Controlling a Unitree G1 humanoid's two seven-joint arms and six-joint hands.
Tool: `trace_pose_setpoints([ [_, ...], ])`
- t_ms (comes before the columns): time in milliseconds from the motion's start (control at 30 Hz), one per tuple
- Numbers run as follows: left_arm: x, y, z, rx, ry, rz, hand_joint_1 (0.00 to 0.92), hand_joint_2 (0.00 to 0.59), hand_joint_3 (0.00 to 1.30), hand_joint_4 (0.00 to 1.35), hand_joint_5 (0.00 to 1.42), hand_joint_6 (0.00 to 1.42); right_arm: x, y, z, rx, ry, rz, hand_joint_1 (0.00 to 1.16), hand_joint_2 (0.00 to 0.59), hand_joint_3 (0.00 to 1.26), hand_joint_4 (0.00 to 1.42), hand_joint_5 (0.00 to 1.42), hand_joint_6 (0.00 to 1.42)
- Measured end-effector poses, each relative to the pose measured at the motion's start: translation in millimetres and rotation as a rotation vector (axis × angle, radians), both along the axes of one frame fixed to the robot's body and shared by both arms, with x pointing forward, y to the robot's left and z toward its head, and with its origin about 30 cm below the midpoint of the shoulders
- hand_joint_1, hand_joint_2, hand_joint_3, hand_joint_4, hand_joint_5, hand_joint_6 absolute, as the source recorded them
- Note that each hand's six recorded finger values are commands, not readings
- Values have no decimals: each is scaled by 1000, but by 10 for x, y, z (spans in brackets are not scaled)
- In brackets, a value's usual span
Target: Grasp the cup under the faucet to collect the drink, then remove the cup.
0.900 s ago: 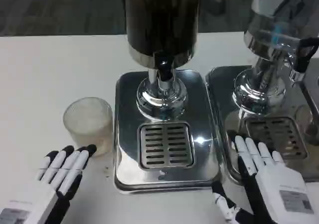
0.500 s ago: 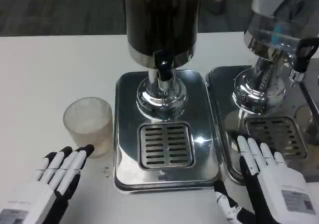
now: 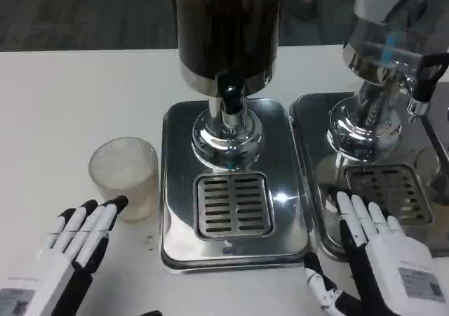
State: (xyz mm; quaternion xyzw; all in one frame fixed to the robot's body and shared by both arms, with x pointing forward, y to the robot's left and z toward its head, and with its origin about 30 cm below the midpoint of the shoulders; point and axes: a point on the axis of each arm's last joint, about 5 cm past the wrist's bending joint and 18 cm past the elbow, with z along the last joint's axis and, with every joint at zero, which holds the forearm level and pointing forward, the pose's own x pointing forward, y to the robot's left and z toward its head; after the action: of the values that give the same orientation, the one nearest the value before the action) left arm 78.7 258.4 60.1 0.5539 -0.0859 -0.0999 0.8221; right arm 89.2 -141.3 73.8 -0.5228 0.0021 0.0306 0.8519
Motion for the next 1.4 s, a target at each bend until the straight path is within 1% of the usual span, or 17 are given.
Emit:
trace_pose_setpoints([
  [233, 20, 53, 33, -1, -14, 12, 0, 32, 0, 0, 0, 0, 7, 13, 4, 7, 4, -11, 352, 464, 3, 0, 0, 22],
  [433, 45, 65, 63, -28, -40, 8, 0, 30, 0, 0, 0, 1, 11, 25, 7, 22, 9, -15, 354, 465, 12, 0, 0, 40],
  [467, 49, 70, 70, -34, -46, 10, 0, 29, 0, 0, 0, 19, 12, 25, 7, 24, 10, -15, 355, 467, 12, 0, 0, 41],
  [600, 76, 97, 117, -95, -94, 39, 0, 31, 0, 0, 0, 52, 16, 25, 9, 30, 12, -15, 358, 472, 13, 0, 0, 43],
  [667, 125, 111, 147, -138, -132, 65, 0, 31, 0, 0, 0, 66, 22, 23, 11, 32, 11, -15, 361, 477, 20, 0, 0, 53],
  [733, 165, 114, 163, -167, -154, 79, 0, 30, 0, 0, 0, 68, 30, 25, 14, 34, 9, -14, 363, 478, 22, 0, 0, 56],
  [933, 287, 161, 199, -225, -185, 124, 3, 26, 0, 0, 0, 124, 39, 27, 17, 47, 10, -15, 365, 479, 23, 0, 0, 60],
  [1133, 410, 177, 207, -288, -171, 144, 52, 13, 0, 0, 21, 184, 46, 34, 20, 52, 7, -14, 367, 479, 34, 0, 0, 74],
  [1300, 493, 166, 212, -329, -162, 153, 73, 9, 0, 0, 61, 219, 46, 31, 20, 57, 9, -15, 368, 477, 39, 0, 0, 76],
  [1400, 535, 176, 212, -341, -134, 148, 83, 7, 0, 0, 77, 236, 48, 26, 20, 64, 14, -15, 369, 475, 41, 0, 0, 77],
])
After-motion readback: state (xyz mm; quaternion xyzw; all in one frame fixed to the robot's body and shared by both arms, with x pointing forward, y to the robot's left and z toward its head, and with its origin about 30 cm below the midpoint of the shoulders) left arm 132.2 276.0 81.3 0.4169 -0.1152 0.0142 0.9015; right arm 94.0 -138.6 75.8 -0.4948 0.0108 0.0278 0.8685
